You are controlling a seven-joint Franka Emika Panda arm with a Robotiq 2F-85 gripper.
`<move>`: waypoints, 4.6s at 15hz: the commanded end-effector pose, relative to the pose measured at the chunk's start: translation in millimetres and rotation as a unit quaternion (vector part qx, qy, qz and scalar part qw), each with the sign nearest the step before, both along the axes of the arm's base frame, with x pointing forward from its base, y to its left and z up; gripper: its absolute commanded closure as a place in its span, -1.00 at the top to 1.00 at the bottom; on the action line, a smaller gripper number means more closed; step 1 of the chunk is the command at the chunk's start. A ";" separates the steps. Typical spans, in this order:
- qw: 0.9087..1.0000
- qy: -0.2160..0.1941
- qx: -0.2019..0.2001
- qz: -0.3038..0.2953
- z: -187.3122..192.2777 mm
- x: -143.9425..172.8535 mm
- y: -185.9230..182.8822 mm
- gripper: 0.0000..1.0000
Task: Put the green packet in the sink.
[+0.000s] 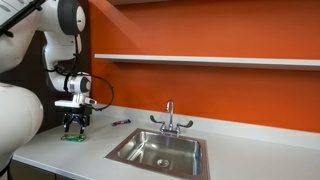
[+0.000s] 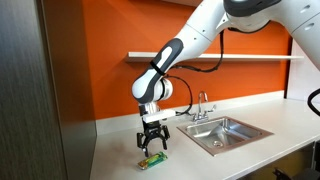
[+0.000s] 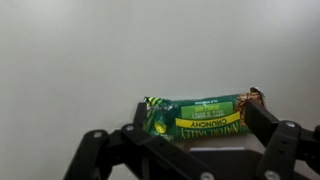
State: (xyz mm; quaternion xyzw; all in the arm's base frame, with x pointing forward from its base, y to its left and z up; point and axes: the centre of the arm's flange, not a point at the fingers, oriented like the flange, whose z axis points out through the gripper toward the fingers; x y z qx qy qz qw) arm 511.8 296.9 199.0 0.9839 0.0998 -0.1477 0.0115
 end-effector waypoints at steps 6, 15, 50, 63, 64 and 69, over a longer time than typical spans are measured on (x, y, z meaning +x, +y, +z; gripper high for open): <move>0.989 -0.033 -0.019 -0.146 10.9 -23.4 -7.7 1.00; 0.955 -0.063 -0.025 -0.289 14.9 -25.2 -0.9 1.00; 0.854 -0.033 -0.059 -0.516 -7.5 -8.4 -30.8 1.00; 0.861 -0.014 -0.069 -0.504 -32.4 4.1 -18.5 1.00; 0.861 -0.013 -0.069 -0.504 -34.4 4.8 -17.7 1.00; 0.862 -0.010 -0.070 -0.502 -38.4 7.2 -15.9 0.50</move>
